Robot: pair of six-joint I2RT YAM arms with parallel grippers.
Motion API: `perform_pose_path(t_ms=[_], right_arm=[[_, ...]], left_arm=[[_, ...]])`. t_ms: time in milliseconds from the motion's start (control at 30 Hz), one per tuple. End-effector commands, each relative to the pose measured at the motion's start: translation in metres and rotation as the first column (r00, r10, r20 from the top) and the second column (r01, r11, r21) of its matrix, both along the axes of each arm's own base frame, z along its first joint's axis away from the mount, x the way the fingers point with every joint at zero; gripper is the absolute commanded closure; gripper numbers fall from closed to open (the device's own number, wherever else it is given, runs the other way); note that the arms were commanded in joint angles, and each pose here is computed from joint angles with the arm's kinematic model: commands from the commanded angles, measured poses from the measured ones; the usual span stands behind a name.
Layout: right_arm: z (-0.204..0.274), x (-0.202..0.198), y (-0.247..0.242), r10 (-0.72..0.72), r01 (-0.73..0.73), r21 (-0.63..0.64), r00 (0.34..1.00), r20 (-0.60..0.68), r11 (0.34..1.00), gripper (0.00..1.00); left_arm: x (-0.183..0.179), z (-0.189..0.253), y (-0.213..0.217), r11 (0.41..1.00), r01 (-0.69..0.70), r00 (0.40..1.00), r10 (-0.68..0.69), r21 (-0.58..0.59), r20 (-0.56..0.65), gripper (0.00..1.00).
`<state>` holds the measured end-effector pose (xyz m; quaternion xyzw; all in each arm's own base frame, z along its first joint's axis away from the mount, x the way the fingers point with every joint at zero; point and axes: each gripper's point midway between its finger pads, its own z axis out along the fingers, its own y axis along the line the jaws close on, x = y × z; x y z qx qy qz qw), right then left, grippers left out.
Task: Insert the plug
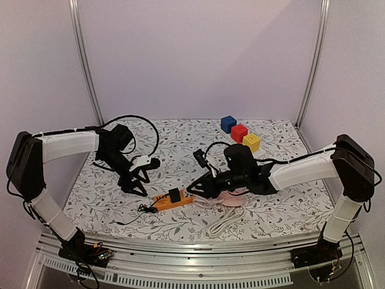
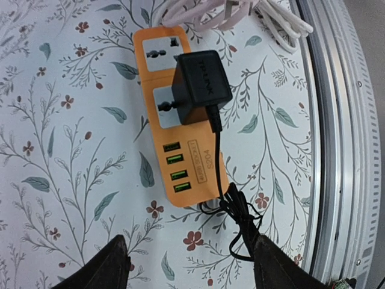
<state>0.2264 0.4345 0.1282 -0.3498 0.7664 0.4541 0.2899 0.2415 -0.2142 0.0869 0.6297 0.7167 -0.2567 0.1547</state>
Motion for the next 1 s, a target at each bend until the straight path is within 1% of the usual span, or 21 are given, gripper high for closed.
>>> perform_pose_path(t_ms=[0, 67, 167, 233, 333, 433, 533, 667, 767, 833, 967], right_arm=[[0.005, 0.012, -0.012, -0.087, 0.087, -0.001, 0.995, 0.058, 0.996, 1.00], [0.002, 0.016, -0.019, -0.121, 0.123, -0.019, 0.990, 0.070, 0.992, 1.00], [-0.006, 0.017, -0.030, -0.162, 0.167, -0.071, 0.985, 0.066, 0.983, 1.00], [-0.011, 0.012, -0.040, -0.177, 0.184, -0.110, 0.982, 0.069, 0.977, 1.00], [-0.013, 0.002, -0.051, -0.177, 0.191, -0.144, 0.979, 0.101, 0.971, 1.00], [-0.014, 0.001, -0.051, -0.187, 0.200, -0.145, 0.977, 0.098, 0.969, 1.00], [-0.016, 0.005, -0.046, -0.190, 0.203, -0.135, 0.976, 0.104, 0.970, 1.00], [-0.025, 0.008, -0.036, -0.195, 0.207, -0.116, 0.975, 0.109, 0.971, 1.00], [-0.030, 0.008, -0.023, -0.209, 0.224, -0.101, 0.967, 0.144, 0.969, 1.00], [-0.033, 0.011, -0.019, -0.227, 0.241, -0.086, 0.963, 0.142, 0.967, 1.00], [-0.040, 0.019, -0.018, -0.251, 0.267, -0.085, 0.954, 0.164, 0.960, 1.00]], left_arm=[[0.006, 0.006, 0.012, 1.000, 0.023, 1.000, -0.023, -0.013, -0.014, 0.30], [0.029, -0.006, 0.006, 0.997, -0.071, 0.997, 0.071, -0.005, 0.015, 0.36], [0.062, -0.034, 0.005, 0.973, -0.217, 0.975, 0.213, 0.078, 0.059, 0.50], [0.075, -0.050, 0.008, 0.954, -0.280, 0.958, 0.270, 0.109, 0.101, 0.52], [0.078, -0.065, 0.004, 0.948, -0.288, 0.945, 0.258, 0.133, 0.202, 0.53], [0.063, -0.069, -0.010, 0.960, -0.238, 0.949, 0.198, 0.150, 0.246, 0.53], [0.041, -0.067, -0.021, 0.977, -0.167, 0.965, 0.135, 0.130, 0.223, 0.53], [0.017, -0.067, -0.028, 0.990, -0.106, 0.986, 0.092, 0.093, 0.136, 0.53], [0.000, -0.068, -0.030, 0.993, -0.048, 0.995, 0.038, 0.107, 0.092, 0.52], [-0.011, -0.067, -0.031, 0.994, -0.014, 0.999, 0.008, 0.110, 0.054, 0.53], [-0.023, -0.064, -0.033, 0.996, 0.004, 1.000, -0.004, 0.089, 0.006, 0.52]])
